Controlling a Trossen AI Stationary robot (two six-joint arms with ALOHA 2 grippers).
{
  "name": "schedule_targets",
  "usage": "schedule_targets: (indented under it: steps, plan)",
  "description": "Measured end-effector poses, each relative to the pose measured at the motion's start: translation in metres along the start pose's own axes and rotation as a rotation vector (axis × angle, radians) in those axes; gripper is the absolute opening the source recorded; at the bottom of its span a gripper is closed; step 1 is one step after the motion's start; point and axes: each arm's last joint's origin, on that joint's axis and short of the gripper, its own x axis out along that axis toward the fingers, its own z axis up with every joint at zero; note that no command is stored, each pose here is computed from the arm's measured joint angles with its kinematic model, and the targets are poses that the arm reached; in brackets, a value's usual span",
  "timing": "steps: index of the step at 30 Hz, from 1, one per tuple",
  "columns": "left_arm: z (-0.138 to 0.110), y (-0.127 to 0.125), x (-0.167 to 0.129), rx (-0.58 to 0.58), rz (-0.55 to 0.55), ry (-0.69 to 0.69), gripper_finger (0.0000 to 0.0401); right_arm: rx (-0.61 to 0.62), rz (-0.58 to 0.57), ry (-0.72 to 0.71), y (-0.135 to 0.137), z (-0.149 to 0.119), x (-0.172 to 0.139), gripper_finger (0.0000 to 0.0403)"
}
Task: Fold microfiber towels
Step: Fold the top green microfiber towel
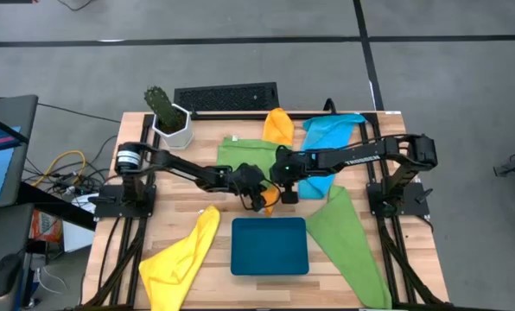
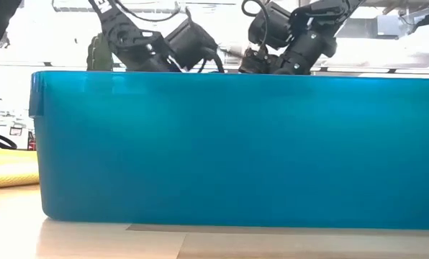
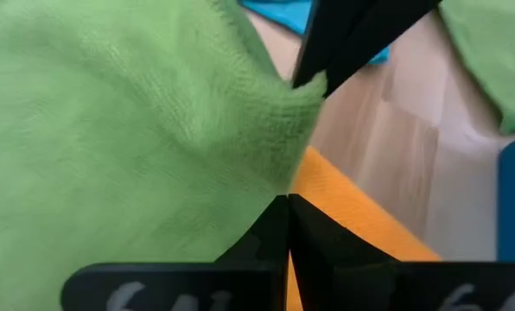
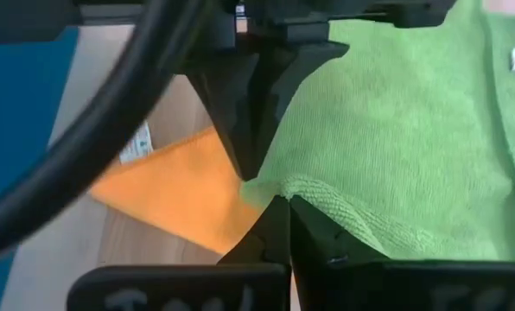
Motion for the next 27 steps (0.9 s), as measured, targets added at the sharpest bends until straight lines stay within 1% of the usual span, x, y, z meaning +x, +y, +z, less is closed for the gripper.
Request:
schedule_targets:
  steps: [4,7,12,14,16,21,27]
  plan:
    - [0.006,0.0,-0.014,0.029,0.01,0.017,0.0,-0.002,-0.002,-0.021,0.0,0.002,0.0,0.0021]
    - [0.007,-0.001,-0.025,0.05,0.022,0.059,0.0,-0.003,0.019,-0.037,0.0,0.003,0.0,0.0019]
    - [0.004,0.0,-0.037,0.094,0.152,0.09,0.0,-0.005,0.01,-0.078,-0.001,0.007,0.0,0.0023]
    - [0.002,0.001,-0.038,0.104,0.182,0.104,0.0,-0.02,0.013,-0.096,-0.001,0.008,0.001,0.0024]
    - [0.001,0.001,-0.038,0.101,0.189,0.108,0.0,-0.03,0.019,-0.107,0.0,0.009,0.008,0.0023]
    - [0.002,0.001,-0.038,0.097,0.198,0.1,0.0,-0.034,0.033,-0.067,0.001,0.003,0.021,0.002]
    - [0.001,0.002,-0.038,0.091,0.195,0.109,0.0,-0.035,0.038,-0.067,0.002,0.0,0.033,0.0029]
